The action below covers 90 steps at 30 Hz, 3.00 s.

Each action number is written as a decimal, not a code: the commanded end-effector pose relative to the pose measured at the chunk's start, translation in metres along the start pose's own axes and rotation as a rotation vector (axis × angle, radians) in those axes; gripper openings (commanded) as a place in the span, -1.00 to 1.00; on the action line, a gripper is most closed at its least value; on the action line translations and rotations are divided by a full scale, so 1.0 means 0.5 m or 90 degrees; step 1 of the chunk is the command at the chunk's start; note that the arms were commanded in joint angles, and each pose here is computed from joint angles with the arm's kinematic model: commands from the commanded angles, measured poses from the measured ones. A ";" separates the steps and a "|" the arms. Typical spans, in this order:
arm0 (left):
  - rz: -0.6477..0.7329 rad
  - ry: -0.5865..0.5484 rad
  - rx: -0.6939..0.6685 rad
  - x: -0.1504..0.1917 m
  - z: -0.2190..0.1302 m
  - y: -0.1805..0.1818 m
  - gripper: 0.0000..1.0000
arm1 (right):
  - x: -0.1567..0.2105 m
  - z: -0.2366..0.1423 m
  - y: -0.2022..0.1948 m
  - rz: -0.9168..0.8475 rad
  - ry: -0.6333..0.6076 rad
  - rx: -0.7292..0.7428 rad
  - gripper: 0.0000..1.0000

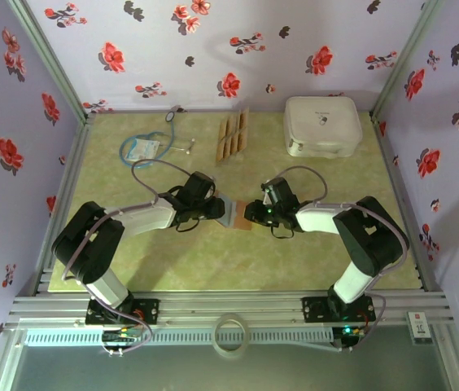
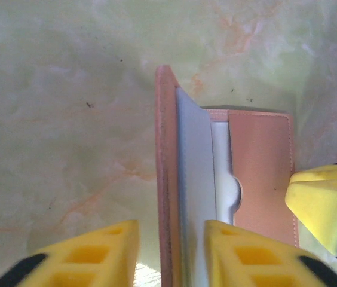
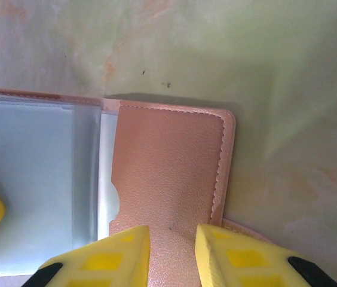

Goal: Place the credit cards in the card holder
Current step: Open the card holder at the center of the table.

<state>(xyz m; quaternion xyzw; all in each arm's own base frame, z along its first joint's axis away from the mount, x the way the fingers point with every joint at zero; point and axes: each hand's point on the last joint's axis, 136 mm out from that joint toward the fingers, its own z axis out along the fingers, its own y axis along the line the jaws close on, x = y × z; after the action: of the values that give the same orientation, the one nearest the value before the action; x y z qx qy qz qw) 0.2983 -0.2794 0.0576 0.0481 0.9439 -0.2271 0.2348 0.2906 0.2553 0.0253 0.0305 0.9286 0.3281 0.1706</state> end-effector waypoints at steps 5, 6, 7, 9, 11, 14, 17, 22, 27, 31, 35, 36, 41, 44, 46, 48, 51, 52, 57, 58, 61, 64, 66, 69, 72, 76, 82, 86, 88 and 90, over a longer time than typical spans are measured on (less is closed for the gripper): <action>-0.007 -0.034 0.013 -0.045 -0.026 -0.007 0.19 | 0.041 0.014 -0.080 0.027 0.028 0.082 -0.45; -0.013 -0.037 0.018 -0.050 -0.027 -0.006 0.22 | 0.041 0.015 -0.081 0.026 0.028 0.083 -0.45; -0.022 -0.042 0.024 -0.058 -0.030 -0.003 0.24 | 0.042 0.015 -0.082 0.027 0.029 0.085 -0.45; -0.044 -0.044 0.042 -0.066 -0.030 0.000 0.25 | 0.044 0.015 -0.084 0.026 0.030 0.086 -0.45; -0.072 -0.051 0.066 -0.075 -0.032 0.005 0.24 | 0.045 0.016 -0.087 0.026 0.030 0.088 -0.45; -0.109 -0.060 0.097 -0.085 -0.032 0.013 0.14 | 0.047 0.015 -0.090 0.025 0.030 0.091 -0.46; -0.124 -0.061 0.112 -0.089 -0.029 0.016 0.01 | 0.047 0.016 -0.091 0.025 0.030 0.090 -0.46; -0.124 -0.053 0.115 -0.085 -0.025 0.016 -0.15 | 0.049 0.017 -0.093 0.026 0.031 0.092 -0.47; -0.125 -0.054 0.114 -0.081 -0.026 0.019 -0.32 | 0.050 0.018 -0.094 0.026 0.032 0.092 -0.47; -0.126 -0.053 0.114 -0.079 -0.026 0.020 -0.45 | 0.049 0.020 -0.094 0.025 0.032 0.091 -0.48; -0.127 -0.050 0.111 -0.078 -0.023 0.022 -0.50 | 0.053 0.022 -0.098 0.026 0.035 0.093 -0.49; -0.126 -0.050 0.112 -0.078 -0.024 0.021 -0.51 | 0.053 0.022 -0.098 0.026 0.035 0.093 -0.49; -0.123 -0.050 0.113 -0.079 -0.025 0.020 -0.64 | 0.055 0.022 -0.099 0.027 0.037 0.092 -0.49; -0.121 -0.047 0.119 -0.079 -0.026 0.015 -0.76 | 0.057 0.024 -0.099 0.026 0.039 0.091 -0.49; -0.119 -0.048 0.125 -0.082 -0.028 0.010 -0.83 | 0.055 0.025 -0.097 0.025 0.040 0.089 -0.49; -0.115 -0.051 0.135 -0.087 -0.035 0.000 -0.95 | 0.055 0.029 -0.097 0.026 0.042 0.088 -0.50; -0.104 -0.058 0.154 -0.092 -0.051 -0.026 -1.00 | 0.056 0.036 -0.095 0.027 0.049 0.084 -0.51; -0.100 -0.058 0.161 -0.092 -0.054 -0.037 -1.00 | 0.055 0.039 -0.094 0.027 0.050 0.083 -0.51; -0.080 -0.043 0.185 -0.076 -0.043 -0.093 -1.00 | 0.052 0.045 -0.090 0.030 0.051 0.077 -0.51; -0.080 -0.041 0.187 -0.073 -0.038 -0.098 -1.00 | 0.052 0.044 -0.090 0.030 0.051 0.077 -0.51; -0.086 -0.042 0.171 -0.068 -0.028 -0.090 -1.00 | 0.050 0.040 -0.088 0.028 0.048 0.077 -0.51; -0.082 -0.050 0.146 -0.063 -0.028 -0.071 -1.00 | 0.044 0.028 -0.083 0.025 0.043 0.078 -0.48; -0.081 -0.055 0.132 -0.062 -0.030 -0.059 -1.00 | 0.034 0.015 -0.075 0.022 0.033 0.075 -0.44; -0.081 -0.062 0.110 -0.059 -0.033 -0.041 -1.00 | 0.015 -0.010 -0.067 0.017 0.017 0.077 -0.35; -0.078 -0.065 0.097 -0.054 -0.034 -0.028 -1.00 | -0.004 -0.043 -0.059 0.007 0.000 0.082 -0.15; -0.074 -0.065 0.087 -0.050 -0.034 -0.016 -1.00 | -0.031 -0.093 -0.032 -0.029 -0.022 0.091 0.06; -0.067 -0.059 0.078 -0.041 -0.029 -0.005 -1.00 | -0.057 -0.153 0.004 -0.072 -0.047 0.100 0.16; -0.060 -0.058 0.068 -0.037 -0.026 0.004 -1.00 | -0.063 -0.164 0.030 -0.082 -0.051 0.081 0.17; -0.057 -0.058 0.059 -0.034 -0.024 0.011 -1.00 | -0.058 -0.153 0.043 -0.085 -0.041 0.071 0.14; -0.050 -0.056 0.051 -0.031 -0.021 0.015 -1.00 | -0.051 -0.136 0.057 -0.092 -0.028 0.064 0.08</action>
<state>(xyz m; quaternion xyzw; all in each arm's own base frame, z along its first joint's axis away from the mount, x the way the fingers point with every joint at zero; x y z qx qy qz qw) 0.3099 -0.2780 0.0740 0.0008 0.9192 -0.2987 0.2566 0.2945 0.2227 0.1032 -0.0028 0.9347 0.2732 0.2271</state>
